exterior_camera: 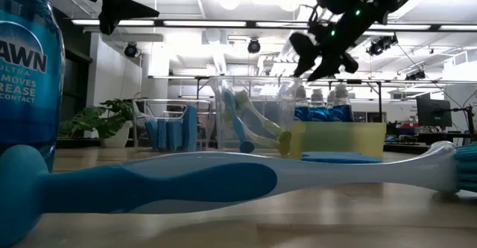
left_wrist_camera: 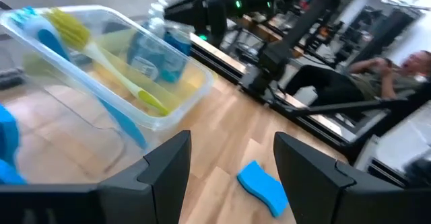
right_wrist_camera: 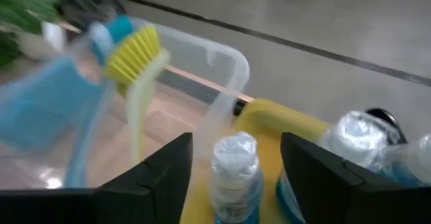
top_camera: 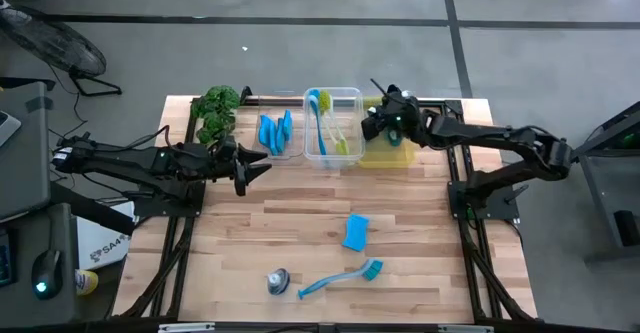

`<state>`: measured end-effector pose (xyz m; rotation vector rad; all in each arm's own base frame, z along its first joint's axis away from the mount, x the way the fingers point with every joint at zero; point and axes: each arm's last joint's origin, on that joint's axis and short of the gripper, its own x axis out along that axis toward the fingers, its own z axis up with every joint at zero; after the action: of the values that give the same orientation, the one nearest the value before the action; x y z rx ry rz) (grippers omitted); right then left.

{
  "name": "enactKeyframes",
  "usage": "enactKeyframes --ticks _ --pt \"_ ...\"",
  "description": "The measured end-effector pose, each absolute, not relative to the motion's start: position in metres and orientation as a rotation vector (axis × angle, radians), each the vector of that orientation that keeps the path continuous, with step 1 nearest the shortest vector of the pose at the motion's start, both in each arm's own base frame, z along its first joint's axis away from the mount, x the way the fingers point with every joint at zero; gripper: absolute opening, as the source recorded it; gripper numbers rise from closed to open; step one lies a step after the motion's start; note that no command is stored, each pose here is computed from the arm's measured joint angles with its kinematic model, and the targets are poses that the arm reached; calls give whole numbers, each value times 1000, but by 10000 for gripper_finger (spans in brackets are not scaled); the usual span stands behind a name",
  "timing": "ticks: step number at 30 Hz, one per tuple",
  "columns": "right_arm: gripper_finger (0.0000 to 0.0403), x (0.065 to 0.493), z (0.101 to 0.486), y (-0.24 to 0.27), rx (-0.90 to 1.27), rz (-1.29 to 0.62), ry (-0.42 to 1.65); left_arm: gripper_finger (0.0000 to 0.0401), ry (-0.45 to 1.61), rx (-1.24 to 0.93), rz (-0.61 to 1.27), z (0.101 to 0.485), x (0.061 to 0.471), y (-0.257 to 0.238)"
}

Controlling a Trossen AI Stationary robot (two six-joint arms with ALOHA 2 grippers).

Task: Pick & Place Kitchen Sink Supplies
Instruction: Put the dishwashing liquid into the yellow bin

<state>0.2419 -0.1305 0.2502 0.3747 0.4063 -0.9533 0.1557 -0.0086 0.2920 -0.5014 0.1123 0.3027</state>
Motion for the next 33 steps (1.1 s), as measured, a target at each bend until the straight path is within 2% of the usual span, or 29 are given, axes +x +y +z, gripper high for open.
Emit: enactKeyframes --ticks 6,10,21,27,33 --pt "269 229 277 -120 405 -789 317 209 121 -514 198 295 152 -11" --pt "287 219 295 -111 426 -656 258 209 132 -508 108 297 149 -13" --pt "288 192 327 -88 407 -329 165 209 261 -566 -123 291 148 -21" --pt "287 182 323 -82 476 -301 241 209 403 -676 -175 282 144 -30" --pt "287 180 315 -73 512 -249 349 209 429 -769 -183 282 138 -53"
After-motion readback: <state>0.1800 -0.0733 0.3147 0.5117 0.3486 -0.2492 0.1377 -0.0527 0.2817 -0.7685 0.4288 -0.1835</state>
